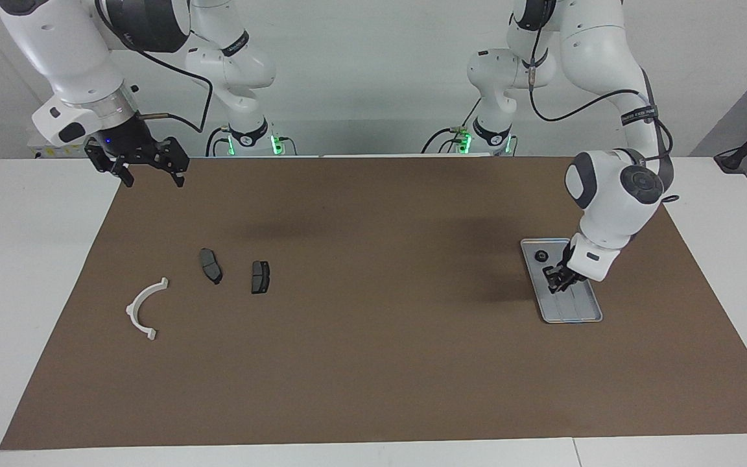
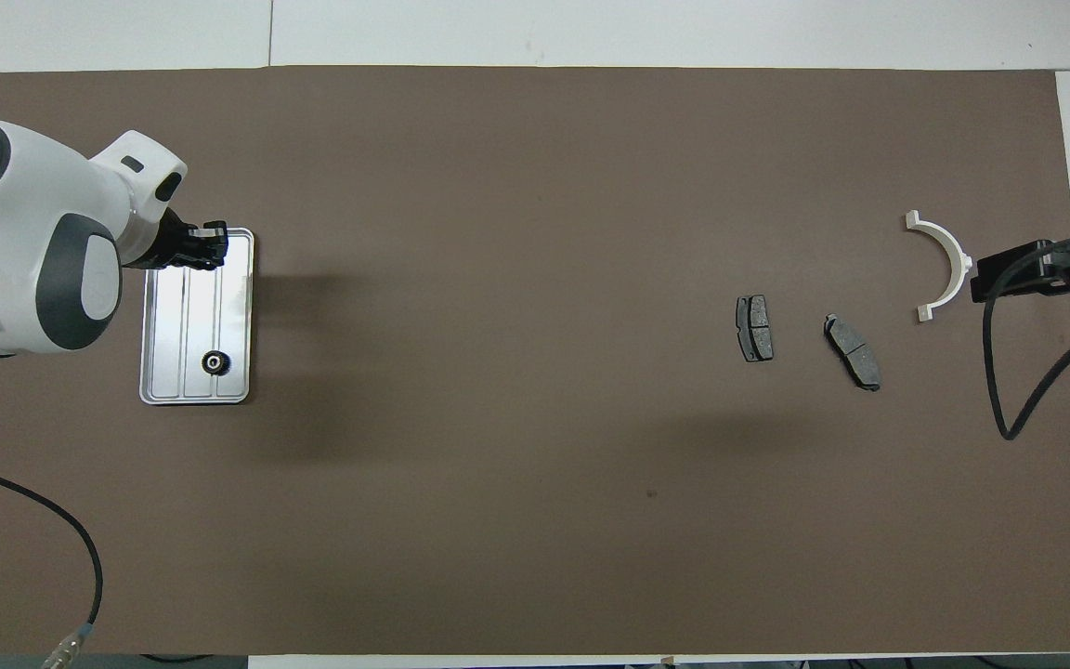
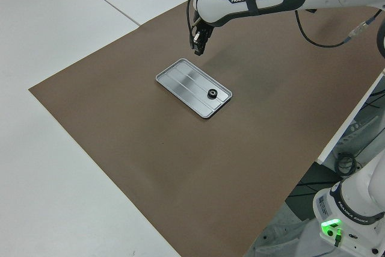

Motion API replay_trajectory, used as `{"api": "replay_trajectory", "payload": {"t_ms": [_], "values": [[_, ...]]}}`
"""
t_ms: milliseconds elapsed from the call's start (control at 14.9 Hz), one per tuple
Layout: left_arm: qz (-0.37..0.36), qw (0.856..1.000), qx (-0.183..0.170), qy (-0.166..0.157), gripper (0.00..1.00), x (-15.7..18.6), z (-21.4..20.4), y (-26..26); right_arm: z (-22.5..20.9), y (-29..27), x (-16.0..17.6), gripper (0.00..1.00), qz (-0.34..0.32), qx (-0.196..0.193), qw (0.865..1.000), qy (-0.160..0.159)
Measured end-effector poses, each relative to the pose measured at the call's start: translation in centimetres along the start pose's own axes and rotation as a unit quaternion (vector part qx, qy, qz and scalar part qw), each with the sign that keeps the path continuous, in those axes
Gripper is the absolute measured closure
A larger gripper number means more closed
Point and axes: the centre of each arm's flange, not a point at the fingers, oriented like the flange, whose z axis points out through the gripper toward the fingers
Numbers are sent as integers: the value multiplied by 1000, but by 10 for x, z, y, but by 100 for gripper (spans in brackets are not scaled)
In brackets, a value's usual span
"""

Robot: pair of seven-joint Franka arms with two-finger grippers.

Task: Pick bearing gear from pile to tray
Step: 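Carry the black part with the left gripper over the tray, then lower the part into the tray and open the left gripper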

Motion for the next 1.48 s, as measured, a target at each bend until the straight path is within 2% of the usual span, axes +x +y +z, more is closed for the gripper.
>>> {"api": "replay_trajectory", "payload": {"t_ms": [269,671,1141,1477], "values": [[11,1000,18,-11,77,3,16,-27,0,0,0,0,0,0,1000,0],[9,999,21,-26,77,3,37,-74,0,0,0,0,0,0,1000,0],[2,999,8,-33,77,-5,50,-70,0,0,0,0,0,0,1000,0],[-6,1000,3,-20,77,-7,57,-66,0,0,0,0,0,0,1000,0]]}}
